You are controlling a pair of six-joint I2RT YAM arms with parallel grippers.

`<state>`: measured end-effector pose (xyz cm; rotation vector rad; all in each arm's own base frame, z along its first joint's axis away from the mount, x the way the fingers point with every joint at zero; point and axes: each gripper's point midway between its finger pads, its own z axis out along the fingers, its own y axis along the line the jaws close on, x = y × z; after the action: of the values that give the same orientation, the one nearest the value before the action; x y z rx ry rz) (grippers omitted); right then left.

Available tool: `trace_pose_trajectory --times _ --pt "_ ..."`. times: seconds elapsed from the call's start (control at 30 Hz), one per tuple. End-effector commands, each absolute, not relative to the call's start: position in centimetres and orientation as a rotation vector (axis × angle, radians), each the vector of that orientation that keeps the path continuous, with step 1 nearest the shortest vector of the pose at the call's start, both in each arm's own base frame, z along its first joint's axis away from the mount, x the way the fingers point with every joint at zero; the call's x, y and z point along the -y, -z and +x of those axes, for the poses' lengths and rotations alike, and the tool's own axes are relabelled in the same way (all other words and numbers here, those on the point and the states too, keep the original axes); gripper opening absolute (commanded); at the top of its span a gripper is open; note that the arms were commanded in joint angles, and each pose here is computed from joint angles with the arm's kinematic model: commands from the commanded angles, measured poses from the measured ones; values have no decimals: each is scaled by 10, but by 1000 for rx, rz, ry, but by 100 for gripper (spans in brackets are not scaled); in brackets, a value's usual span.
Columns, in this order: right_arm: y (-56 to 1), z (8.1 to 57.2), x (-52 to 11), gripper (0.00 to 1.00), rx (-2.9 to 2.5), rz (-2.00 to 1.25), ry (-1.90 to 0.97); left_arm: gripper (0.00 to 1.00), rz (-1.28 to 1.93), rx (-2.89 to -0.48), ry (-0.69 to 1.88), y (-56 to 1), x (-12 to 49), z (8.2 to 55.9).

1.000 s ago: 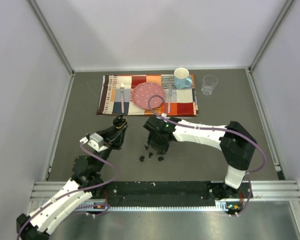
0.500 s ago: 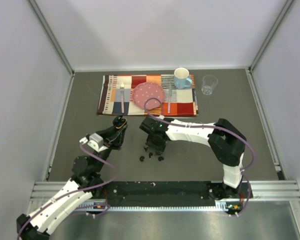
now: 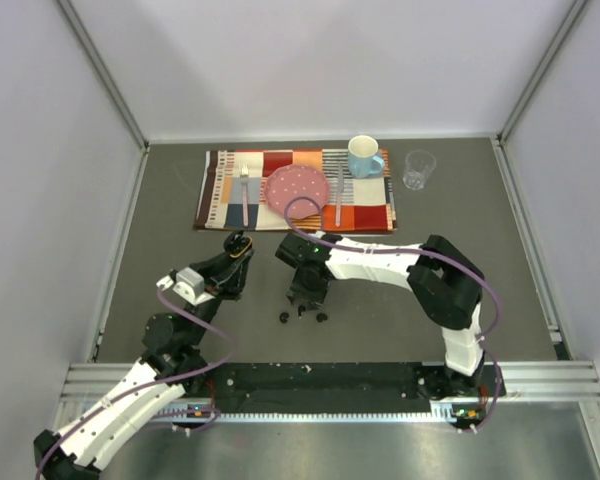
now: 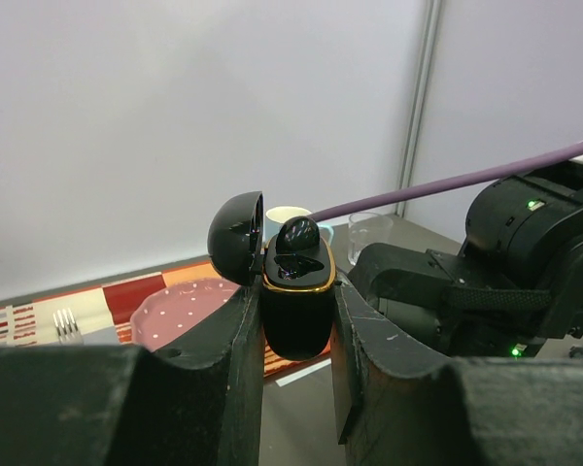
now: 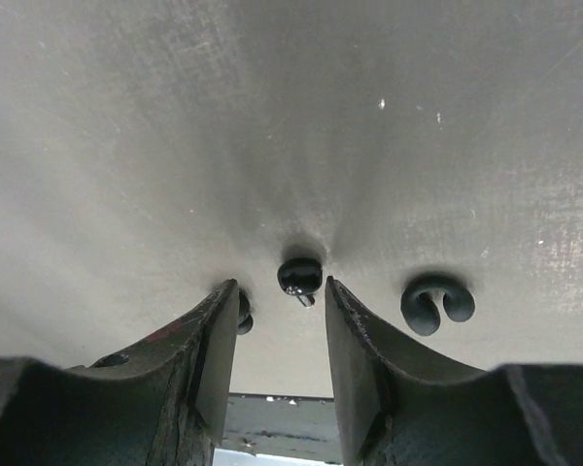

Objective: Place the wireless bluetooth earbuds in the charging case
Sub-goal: Pick up the earbud from the center of the board.

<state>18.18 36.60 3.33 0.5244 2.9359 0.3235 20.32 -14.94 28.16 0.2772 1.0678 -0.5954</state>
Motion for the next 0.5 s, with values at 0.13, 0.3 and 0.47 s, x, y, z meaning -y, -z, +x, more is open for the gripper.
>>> trace_pose_trajectory --times 0.13,0.3,0.47 --pt "-31 182 -371 40 -2941 508 -298 0 258 -1049 574 -283 144 204" --pt "-27 181 -369 39 -2946 504 -277 0 259 -1052 574 -281 144 205" --pt "-24 183 -368 36 -2948 499 -262 0 257 -1055 572 -280 144 205"
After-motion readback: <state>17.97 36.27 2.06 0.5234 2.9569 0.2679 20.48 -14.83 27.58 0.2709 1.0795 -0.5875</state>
